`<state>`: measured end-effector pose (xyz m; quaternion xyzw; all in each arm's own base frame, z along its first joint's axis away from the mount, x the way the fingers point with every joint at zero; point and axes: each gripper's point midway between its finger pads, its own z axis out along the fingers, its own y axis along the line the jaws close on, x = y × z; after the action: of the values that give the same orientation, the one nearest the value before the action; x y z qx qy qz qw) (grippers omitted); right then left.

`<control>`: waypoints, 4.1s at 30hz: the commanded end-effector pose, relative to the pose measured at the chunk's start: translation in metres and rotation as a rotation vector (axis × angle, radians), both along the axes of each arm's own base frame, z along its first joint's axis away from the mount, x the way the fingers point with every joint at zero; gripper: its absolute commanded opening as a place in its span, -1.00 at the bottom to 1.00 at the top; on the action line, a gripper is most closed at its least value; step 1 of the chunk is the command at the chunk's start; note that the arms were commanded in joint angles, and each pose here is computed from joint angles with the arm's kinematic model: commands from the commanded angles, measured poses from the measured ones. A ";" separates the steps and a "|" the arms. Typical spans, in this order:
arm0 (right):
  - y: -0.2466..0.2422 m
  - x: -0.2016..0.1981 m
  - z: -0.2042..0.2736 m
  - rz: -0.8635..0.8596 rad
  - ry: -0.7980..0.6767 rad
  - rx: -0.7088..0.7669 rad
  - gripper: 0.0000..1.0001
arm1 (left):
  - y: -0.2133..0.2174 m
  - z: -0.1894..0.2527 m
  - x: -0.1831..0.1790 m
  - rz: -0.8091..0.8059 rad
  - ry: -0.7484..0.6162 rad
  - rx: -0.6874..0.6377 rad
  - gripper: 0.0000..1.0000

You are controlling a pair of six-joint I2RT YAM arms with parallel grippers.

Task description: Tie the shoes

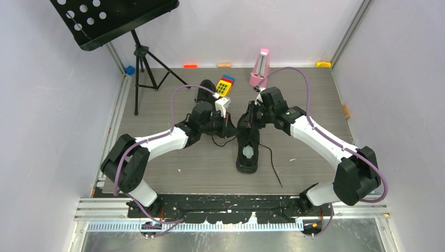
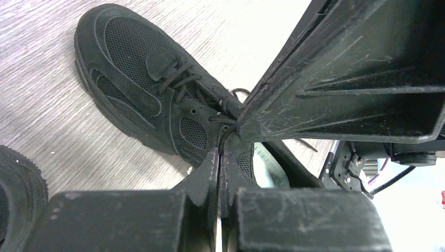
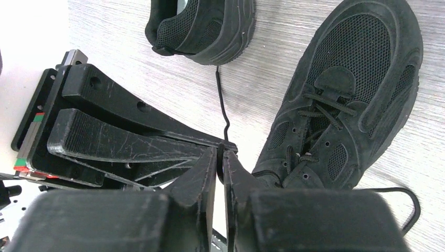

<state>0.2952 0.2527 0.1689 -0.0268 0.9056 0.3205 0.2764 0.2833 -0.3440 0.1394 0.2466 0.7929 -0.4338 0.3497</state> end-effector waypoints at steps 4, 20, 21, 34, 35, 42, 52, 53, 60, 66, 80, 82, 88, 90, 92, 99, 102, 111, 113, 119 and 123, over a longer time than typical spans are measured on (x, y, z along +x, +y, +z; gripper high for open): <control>0.008 0.014 0.024 -0.012 -0.065 0.040 -0.88 | -0.008 0.019 0.001 -0.015 -0.052 -0.058 -1.00; 0.008 0.016 0.022 -0.025 -0.058 0.035 -0.99 | -0.022 0.025 -0.004 -0.001 -0.104 -0.081 0.18; 0.007 0.017 0.021 -0.028 -0.057 0.035 -0.99 | -0.025 0.024 -0.003 0.018 -0.102 -0.079 0.18; 0.006 0.018 0.020 -0.051 -0.051 0.037 -1.00 | -0.027 0.017 0.016 0.271 -0.142 -0.040 -0.25; 0.006 0.018 0.020 -0.050 -0.050 0.038 -1.00 | -0.026 0.017 0.016 0.280 -0.143 -0.038 -0.32; 0.003 0.017 0.022 -0.065 -0.063 0.037 -1.00 | -0.022 0.018 0.021 0.302 -0.174 -0.032 -0.84; -0.021 0.020 0.025 -0.166 -0.112 -0.028 -1.00 | -0.017 0.009 0.017 0.280 -0.188 0.019 -1.00; -0.024 0.020 0.027 -0.176 -0.122 -0.030 -1.00 | -0.018 0.007 0.016 0.273 -0.187 0.022 -1.00; -0.035 0.018 0.040 -0.211 -0.177 -0.031 -1.00 | -0.020 0.000 0.012 0.237 -0.182 0.033 -1.00; -0.035 0.016 0.051 -0.207 -0.218 -0.004 -1.00 | -0.023 -0.010 0.009 0.210 -0.164 0.048 -1.00; -0.095 -0.003 0.028 -0.648 -0.113 0.039 0.17 | -0.017 -0.013 0.002 0.143 -0.237 0.086 -1.00; -0.103 -0.008 0.014 -0.768 -0.041 0.093 0.20 | -0.019 -0.010 0.001 0.131 -0.253 0.073 -1.00; -0.113 -0.027 -0.038 -1.060 0.231 0.170 0.21 | -0.022 -0.003 -0.001 0.100 -0.290 0.048 -1.00; -0.112 -0.031 -0.050 -1.109 0.281 0.210 0.21 | -0.022 -0.001 -0.001 0.101 -0.296 0.046 -1.00; -0.111 -0.031 -0.059 -1.149 0.311 0.258 0.21 | -0.022 0.000 -0.002 0.098 -0.297 0.042 -1.00; -0.106 -0.029 -0.084 -1.226 0.387 0.323 0.20 | -0.017 -0.001 -0.005 0.097 -0.299 0.051 -1.00; -0.100 -0.028 -0.099 -1.241 0.431 0.333 0.16 | -0.016 0.001 -0.006 0.092 -0.310 0.056 -1.00; -0.092 -0.011 -0.124 -1.247 0.429 0.305 -0.47 | -0.019 0.006 -0.006 0.078 -0.313 0.054 -1.00; -0.097 -0.009 -0.122 -1.257 0.404 0.275 -0.85 | -0.016 0.007 -0.006 0.088 -0.298 0.072 -1.00; -0.140 -0.005 -0.110 -1.315 0.275 0.210 -1.00 | 0.002 0.010 -0.001 0.138 -0.308 0.169 -1.00; -0.164 0.001 -0.085 -1.264 0.168 0.168 -1.00 | 0.012 0.000 0.000 0.136 -0.328 0.242 -1.00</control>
<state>0.2818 0.1186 0.0503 0.5974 0.7350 0.1836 0.2630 0.2732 -0.3449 0.1288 0.2886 0.7861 -0.3089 0.4510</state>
